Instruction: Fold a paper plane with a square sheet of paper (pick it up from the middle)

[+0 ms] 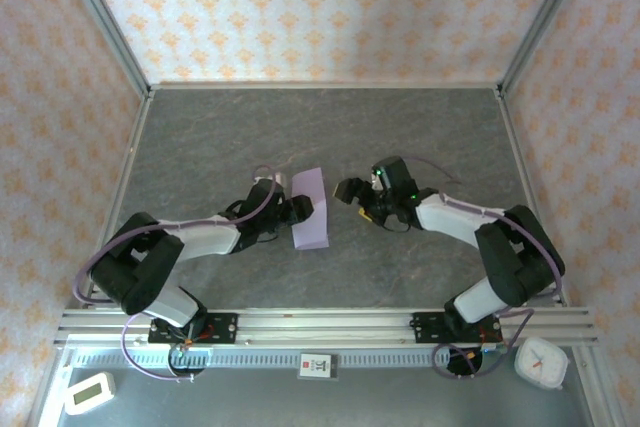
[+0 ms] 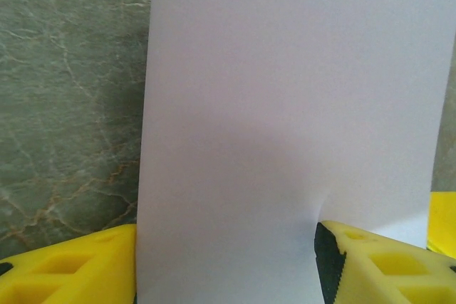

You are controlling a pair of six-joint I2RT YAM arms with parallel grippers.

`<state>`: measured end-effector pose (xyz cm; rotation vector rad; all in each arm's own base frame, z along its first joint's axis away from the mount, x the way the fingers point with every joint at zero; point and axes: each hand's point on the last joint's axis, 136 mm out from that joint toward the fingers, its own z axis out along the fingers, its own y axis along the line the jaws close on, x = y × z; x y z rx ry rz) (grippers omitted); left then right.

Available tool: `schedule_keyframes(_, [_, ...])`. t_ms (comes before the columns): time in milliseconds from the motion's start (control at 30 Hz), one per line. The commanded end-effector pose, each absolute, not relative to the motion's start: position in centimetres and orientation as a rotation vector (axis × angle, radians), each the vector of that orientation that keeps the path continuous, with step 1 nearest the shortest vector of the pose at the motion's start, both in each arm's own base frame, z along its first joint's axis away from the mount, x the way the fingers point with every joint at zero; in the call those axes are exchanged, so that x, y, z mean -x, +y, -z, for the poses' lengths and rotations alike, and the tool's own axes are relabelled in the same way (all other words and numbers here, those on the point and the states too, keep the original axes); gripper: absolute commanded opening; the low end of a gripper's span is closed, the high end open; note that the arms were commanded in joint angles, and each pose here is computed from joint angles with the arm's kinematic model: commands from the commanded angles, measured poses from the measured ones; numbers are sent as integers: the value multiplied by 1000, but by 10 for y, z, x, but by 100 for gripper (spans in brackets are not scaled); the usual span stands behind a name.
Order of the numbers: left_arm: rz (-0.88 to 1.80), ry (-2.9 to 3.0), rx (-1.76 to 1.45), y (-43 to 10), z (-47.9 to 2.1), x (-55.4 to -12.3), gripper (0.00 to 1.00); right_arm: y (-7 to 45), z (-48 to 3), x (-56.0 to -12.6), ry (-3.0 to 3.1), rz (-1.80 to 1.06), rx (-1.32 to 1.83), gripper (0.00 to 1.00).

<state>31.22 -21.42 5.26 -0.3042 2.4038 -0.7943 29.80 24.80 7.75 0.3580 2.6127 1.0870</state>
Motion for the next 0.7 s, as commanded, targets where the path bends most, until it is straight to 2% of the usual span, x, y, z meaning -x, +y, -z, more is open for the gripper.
schedule_keyframes(0, [765, 2404, 294, -205, -54, -310, 67, 269, -99, -308, 2553, -1175, -297, 90])
schedule_keyframes(333, [756, 2404, 278, -202, -57, -311, 67, 302, -112, -312, 2533, -1285, -196, 78])
schedule_keyframes(667, [747, 2428, 252, -206, -54, -313, 67, 327, -101, -307, 2571, -1318, -146, 58])
